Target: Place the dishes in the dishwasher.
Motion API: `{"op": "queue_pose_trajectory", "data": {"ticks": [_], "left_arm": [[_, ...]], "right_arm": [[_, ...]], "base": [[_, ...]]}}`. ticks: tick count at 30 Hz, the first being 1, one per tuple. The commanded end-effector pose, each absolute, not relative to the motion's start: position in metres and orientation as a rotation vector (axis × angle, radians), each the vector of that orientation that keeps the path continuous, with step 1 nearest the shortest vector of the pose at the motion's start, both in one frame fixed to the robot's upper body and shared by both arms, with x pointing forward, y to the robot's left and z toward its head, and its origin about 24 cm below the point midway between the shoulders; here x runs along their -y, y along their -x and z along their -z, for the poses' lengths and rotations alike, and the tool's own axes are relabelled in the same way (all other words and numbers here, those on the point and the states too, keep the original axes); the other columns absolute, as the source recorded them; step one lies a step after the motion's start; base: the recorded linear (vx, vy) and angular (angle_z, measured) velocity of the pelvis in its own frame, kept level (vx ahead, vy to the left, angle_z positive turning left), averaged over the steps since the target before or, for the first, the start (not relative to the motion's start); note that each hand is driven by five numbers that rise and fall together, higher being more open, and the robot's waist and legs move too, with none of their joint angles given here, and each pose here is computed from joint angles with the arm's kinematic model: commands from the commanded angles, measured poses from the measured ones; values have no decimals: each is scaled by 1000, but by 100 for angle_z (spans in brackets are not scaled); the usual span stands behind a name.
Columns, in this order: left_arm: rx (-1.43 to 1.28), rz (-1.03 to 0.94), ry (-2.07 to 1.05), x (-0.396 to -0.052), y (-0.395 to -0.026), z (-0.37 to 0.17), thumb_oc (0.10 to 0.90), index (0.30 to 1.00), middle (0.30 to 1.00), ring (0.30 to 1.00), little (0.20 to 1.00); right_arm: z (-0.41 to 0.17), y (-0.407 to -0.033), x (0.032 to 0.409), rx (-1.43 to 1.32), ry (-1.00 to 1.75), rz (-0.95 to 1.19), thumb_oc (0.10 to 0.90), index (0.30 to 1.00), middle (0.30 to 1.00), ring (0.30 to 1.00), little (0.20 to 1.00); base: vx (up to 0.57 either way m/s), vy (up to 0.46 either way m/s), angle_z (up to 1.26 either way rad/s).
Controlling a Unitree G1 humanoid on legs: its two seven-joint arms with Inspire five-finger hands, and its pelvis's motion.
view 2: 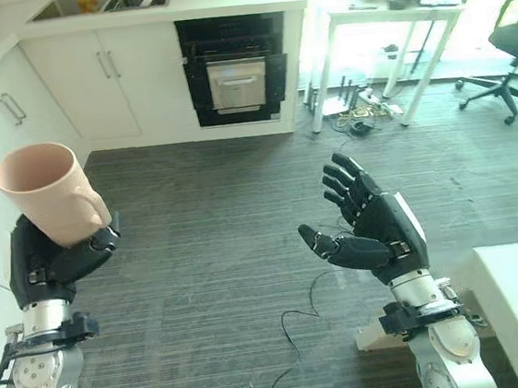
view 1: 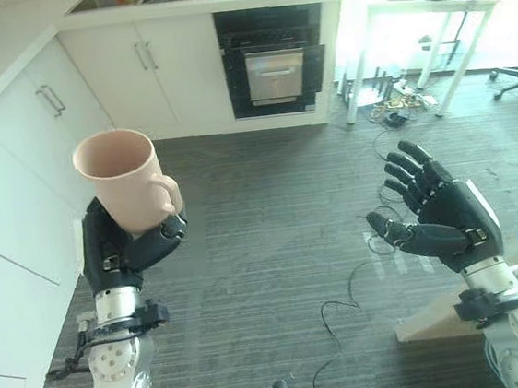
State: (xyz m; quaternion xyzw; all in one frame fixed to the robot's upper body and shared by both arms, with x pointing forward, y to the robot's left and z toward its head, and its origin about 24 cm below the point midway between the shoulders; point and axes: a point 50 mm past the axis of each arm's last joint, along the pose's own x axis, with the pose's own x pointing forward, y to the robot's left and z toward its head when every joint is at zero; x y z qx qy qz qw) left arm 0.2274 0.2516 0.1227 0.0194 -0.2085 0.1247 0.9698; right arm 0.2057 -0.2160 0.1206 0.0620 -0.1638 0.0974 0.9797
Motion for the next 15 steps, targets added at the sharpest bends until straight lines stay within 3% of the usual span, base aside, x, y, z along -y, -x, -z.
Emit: {"op": "queue_pose_trajectory", "data": {"ticks": [1, 7, 15], "left_arm": [[689, -181, -170, -246, -218, -174, 400, 300, 300, 300, 300], [675, -141, -199, -244, -218, -173, 400, 300, 300, 300, 300], [655, -148, -212, -238, -217, -170, 400, 300, 300, 300, 300]], "right_arm": [[-154, -211, 218, 526, -80, -210, 800, 900, 900, 900, 900], [-154, -209, 228, 524, -85, -196, 800, 900, 900, 900, 900], [-158, -212, 226, 537, -113, -188, 800, 900, 900, 900, 900]], "base": [[158, 79, 20], [231, -128, 14], [412, -327, 6]]}}
